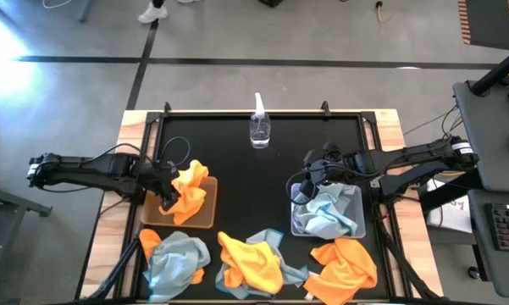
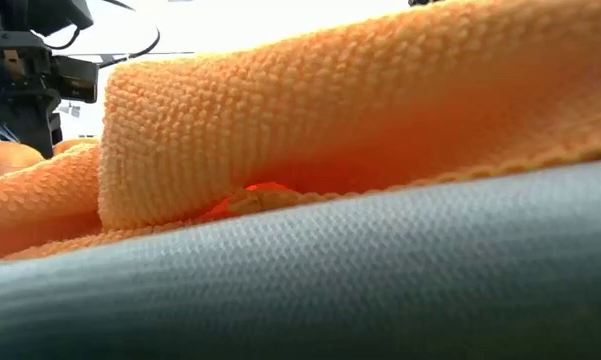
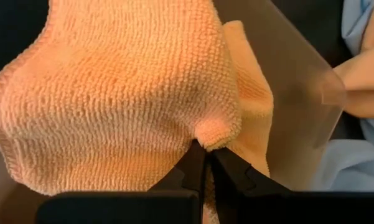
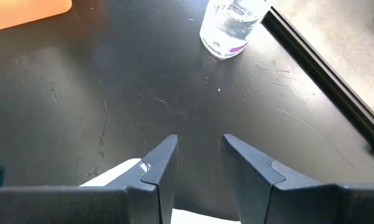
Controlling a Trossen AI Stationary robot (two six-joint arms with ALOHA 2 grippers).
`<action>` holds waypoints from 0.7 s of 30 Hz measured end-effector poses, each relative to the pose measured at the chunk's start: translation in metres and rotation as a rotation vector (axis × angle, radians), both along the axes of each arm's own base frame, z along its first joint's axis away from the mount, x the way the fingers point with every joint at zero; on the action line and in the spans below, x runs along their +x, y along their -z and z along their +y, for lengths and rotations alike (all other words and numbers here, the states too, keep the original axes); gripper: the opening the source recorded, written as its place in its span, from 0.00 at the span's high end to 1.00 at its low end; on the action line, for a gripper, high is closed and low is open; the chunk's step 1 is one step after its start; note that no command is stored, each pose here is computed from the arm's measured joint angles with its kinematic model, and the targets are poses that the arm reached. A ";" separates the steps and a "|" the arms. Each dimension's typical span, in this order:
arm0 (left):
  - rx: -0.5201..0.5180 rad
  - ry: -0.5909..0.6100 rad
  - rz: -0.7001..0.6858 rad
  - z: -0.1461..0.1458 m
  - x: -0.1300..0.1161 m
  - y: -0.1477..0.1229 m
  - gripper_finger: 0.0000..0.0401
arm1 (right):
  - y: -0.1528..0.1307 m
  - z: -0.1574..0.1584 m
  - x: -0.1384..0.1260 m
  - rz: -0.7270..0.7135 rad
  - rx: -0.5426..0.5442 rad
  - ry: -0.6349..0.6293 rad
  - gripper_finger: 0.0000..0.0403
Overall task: Sort microfiber towel by color & place in baskets
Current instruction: Put the top orange microfiber cloth into the orange bin
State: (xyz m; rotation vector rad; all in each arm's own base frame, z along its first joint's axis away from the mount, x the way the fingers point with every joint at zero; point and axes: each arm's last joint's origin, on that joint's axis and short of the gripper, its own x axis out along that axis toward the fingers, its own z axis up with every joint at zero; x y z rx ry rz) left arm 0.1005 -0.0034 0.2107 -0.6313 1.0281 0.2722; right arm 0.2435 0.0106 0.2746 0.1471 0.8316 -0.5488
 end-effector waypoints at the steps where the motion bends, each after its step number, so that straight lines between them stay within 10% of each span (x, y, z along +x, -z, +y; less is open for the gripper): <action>1: 0.000 0.000 -0.006 0.000 0.001 -0.001 1.00 | 0.000 0.000 0.000 0.000 0.000 0.000 0.71; 14: -0.122 0.081 -0.102 -0.004 0.009 -0.015 0.82 | 0.000 0.000 0.000 0.004 -0.005 -0.006 0.71; 21: 0.041 0.072 -0.121 0.000 0.015 -0.014 0.76 | 0.000 0.000 0.000 0.007 -0.009 -0.012 0.71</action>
